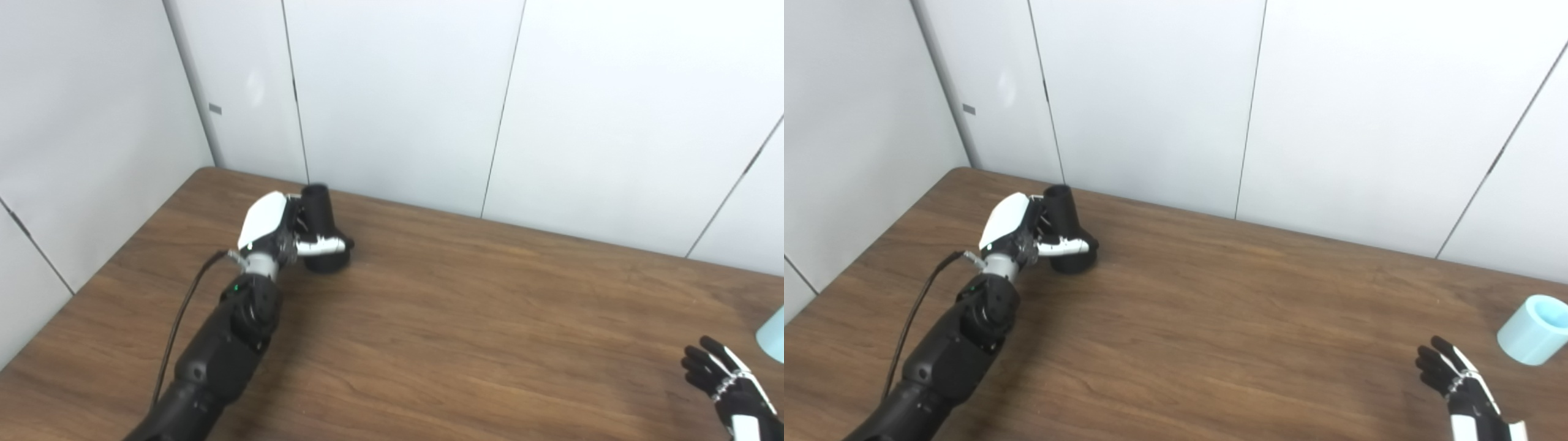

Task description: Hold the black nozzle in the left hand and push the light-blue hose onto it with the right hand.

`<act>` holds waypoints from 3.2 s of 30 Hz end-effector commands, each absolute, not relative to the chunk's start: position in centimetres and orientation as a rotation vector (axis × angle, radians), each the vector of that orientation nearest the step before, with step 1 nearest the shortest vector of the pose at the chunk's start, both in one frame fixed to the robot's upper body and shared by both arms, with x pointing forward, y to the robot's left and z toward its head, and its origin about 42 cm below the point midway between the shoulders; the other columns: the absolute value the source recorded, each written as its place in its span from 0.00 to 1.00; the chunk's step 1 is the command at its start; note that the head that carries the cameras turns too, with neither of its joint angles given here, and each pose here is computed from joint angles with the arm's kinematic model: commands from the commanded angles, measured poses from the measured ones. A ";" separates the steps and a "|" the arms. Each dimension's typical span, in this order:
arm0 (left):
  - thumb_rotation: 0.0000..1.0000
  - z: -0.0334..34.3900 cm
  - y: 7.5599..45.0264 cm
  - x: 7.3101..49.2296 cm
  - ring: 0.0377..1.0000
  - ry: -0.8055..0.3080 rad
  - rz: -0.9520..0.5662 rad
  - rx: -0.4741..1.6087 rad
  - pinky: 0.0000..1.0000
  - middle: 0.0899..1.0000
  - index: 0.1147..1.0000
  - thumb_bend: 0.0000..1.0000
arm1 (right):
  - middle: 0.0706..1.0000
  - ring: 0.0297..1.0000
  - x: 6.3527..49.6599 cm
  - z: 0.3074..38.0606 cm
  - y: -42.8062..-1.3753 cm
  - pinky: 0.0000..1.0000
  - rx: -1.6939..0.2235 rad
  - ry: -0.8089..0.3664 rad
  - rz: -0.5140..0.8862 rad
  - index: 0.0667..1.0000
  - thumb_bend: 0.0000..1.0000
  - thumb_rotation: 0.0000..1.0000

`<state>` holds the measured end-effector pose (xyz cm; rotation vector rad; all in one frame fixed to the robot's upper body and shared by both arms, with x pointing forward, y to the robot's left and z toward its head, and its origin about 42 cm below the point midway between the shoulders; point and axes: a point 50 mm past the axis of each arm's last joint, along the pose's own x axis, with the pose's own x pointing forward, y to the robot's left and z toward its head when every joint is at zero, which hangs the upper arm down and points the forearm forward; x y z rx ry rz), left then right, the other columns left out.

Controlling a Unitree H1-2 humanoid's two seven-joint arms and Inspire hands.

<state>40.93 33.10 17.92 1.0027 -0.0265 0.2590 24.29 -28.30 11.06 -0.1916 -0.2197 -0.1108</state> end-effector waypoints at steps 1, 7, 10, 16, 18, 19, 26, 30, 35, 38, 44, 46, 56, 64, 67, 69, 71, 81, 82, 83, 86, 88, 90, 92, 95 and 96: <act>0.00 18.7 32.5 40.7 0.54 -0.089 0.273 1.019 0.52 0.48 0.40 0.52 | 0.78 0.78 22.1 8.2 -29.0 0.79 -0.181 -0.103 -0.127 0.82 0.57 1.00; 0.00 17.0 30.7 38.4 0.50 -0.115 0.267 1.012 0.47 0.44 0.42 0.52 | 0.78 0.79 22.3 8.3 -29.4 0.80 -0.172 -0.111 -0.126 0.82 0.58 0.99; 0.00 16.5 29.6 37.6 0.48 -0.134 0.249 1.004 0.45 0.42 0.43 0.52 | 0.79 0.80 22.3 8.4 -29.6 0.81 -0.161 -0.104 -0.129 0.82 0.57 0.98; 0.00 15.6 26.2 36.0 0.45 -0.147 0.195 0.930 0.41 0.42 0.42 0.52 | 0.79 0.82 22.2 9.3 -29.5 0.85 -0.179 -0.109 -0.143 0.81 0.54 0.97; 0.00 15.3 25.2 35.4 0.46 -0.145 0.180 0.905 0.42 0.45 0.42 0.52 | 0.79 0.82 22.1 9.6 -29.4 0.86 -0.176 -0.114 -0.140 0.82 0.52 0.97; 0.00 15.2 24.7 35.2 0.47 -0.148 0.171 0.894 0.43 0.45 0.41 0.52 | 0.79 0.82 22.0 9.8 -29.2 0.86 -0.172 -0.116 -0.137 0.82 0.52 0.97; 0.00 14.5 21.5 33.2 0.44 -0.152 0.108 0.827 0.39 0.44 0.42 0.52 | 0.80 0.81 22.3 11.0 -28.0 0.78 -0.084 -0.133 -0.131 0.80 0.43 0.94; 0.00 14.2 20.3 31.9 0.41 -0.154 0.082 0.802 0.37 0.41 0.43 0.52 | 0.81 0.82 22.7 11.2 -27.0 0.80 -0.074 -0.134 -0.128 0.80 0.42 0.98; 0.00 14.1 17.9 29.7 0.43 -0.188 -0.002 0.816 0.38 0.43 0.42 0.52 | 0.79 0.80 23.0 10.9 -25.7 0.81 -0.009 -0.121 -0.135 0.79 0.45 0.95; 0.00 13.8 16.5 28.5 0.44 -0.199 -0.054 0.822 0.40 0.43 0.42 0.52 | 0.79 0.80 23.3 11.2 -25.0 0.80 -0.012 -0.124 -0.133 0.80 0.45 0.95; 0.00 12.9 13.9 26.2 0.45 -0.211 -0.132 0.789 0.43 0.40 0.43 0.52 | 0.85 0.85 23.8 12.6 -24.3 0.79 -0.014 -0.123 -0.108 0.85 0.54 0.91; 0.00 12.7 13.5 25.7 0.45 -0.210 -0.146 0.781 0.43 0.40 0.43 0.52 | 0.86 0.86 23.9 13.4 -24.1 0.79 -0.037 -0.128 -0.110 0.85 0.53 0.89; 0.00 11.7 13.6 24.2 0.45 -0.228 -0.177 0.780 0.41 0.41 0.43 0.52 | 0.83 0.81 24.5 17.2 -25.1 0.72 -0.011 -0.208 -0.140 0.84 0.59 0.32; 0.00 10.8 14.0 23.7 0.45 -0.207 -0.179 0.775 0.41 0.43 0.42 0.52 | 0.78 0.76 25.4 24.3 -27.2 0.68 -0.187 -0.346 -0.192 0.78 0.71 0.30; 0.00 10.3 14.1 23.6 0.45 -0.218 -0.189 0.782 0.41 0.42 0.43 0.52 | 0.78 0.76 25.8 27.1 -28.8 0.71 -0.316 -0.403 -0.224 0.78 0.70 0.27; 0.00 9.9 14.3 23.5 0.44 -0.223 -0.196 0.787 0.41 0.40 0.43 0.52 | 0.79 0.73 26.2 29.1 -29.8 0.65 -0.388 -0.424 -0.233 0.78 0.72 0.31; 0.00 9.6 14.5 23.4 0.44 -0.221 -0.198 0.789 0.41 0.39 0.43 0.52 | 0.79 0.68 26.7 30.8 -30.4 0.62 -0.463 -0.438 -0.240 0.79 0.72 0.30; 0.00 9.0 15.3 23.3 0.45 -0.200 -0.195 0.780 0.42 0.41 0.43 0.52 | 0.78 0.79 31.3 36.3 -33.8 0.69 -1.088 -0.371 -0.275 0.76 0.79 0.10; 0.00 9.0 15.2 23.3 0.45 -0.199 -0.196 0.778 0.42 0.41 0.43 0.52 | 0.79 0.81 31.9 36.3 -34.3 0.71 -1.130 -0.339 -0.266 0.76 0.80 0.09; 0.00 9.0 15.2 23.3 0.45 -0.199 -0.196 0.777 0.41 0.40 0.43 0.52 | 0.80 0.84 32.6 36.2 -35.0 0.74 -1.169 -0.301 -0.256 0.76 0.82 0.07; 0.00 9.0 15.2 23.3 0.44 -0.200 -0.195 0.777 0.41 0.39 0.43 0.52 | 0.83 0.89 34.8 35.7 -36.8 0.77 -1.295 -0.183 -0.228 0.77 0.84 0.10; 0.00 9.1 15.4 23.3 0.44 -0.201 -0.193 0.777 0.41 0.39 0.43 0.52 | 0.85 0.91 36.2 35.2 -37.6 0.80 -1.356 -0.091 -0.206 0.78 0.86 0.10; 0.00 9.2 15.5 23.4 0.45 -0.199 -0.188 0.774 0.42 0.41 0.43 0.52 | 0.87 0.93 37.4 34.7 -38.1 0.84 -1.416 -0.013 -0.180 0.80 0.88 0.10; 0.00 9.3 15.7 23.4 0.46 -0.193 -0.183 0.768 0.43 0.42 0.42 0.52 | 0.86 0.94 38.7 34.1 -38.6 0.87 -1.456 0.047 -0.159 0.80 0.90 0.09; 0.00 9.4 15.8 23.3 0.47 -0.187 -0.179 0.768 0.44 0.43 0.42 0.52 | 0.87 0.97 40.4 33.3 -39.1 0.92 -1.494 0.118 -0.146 0.81 0.91 0.12; 0.00 9.4 15.9 23.3 0.47 -0.186 -0.179 0.769 0.44 0.43 0.42 0.52 | 0.88 0.98 41.0 33.1 -39.3 0.93 -1.506 0.144 -0.141 0.81 0.90 0.13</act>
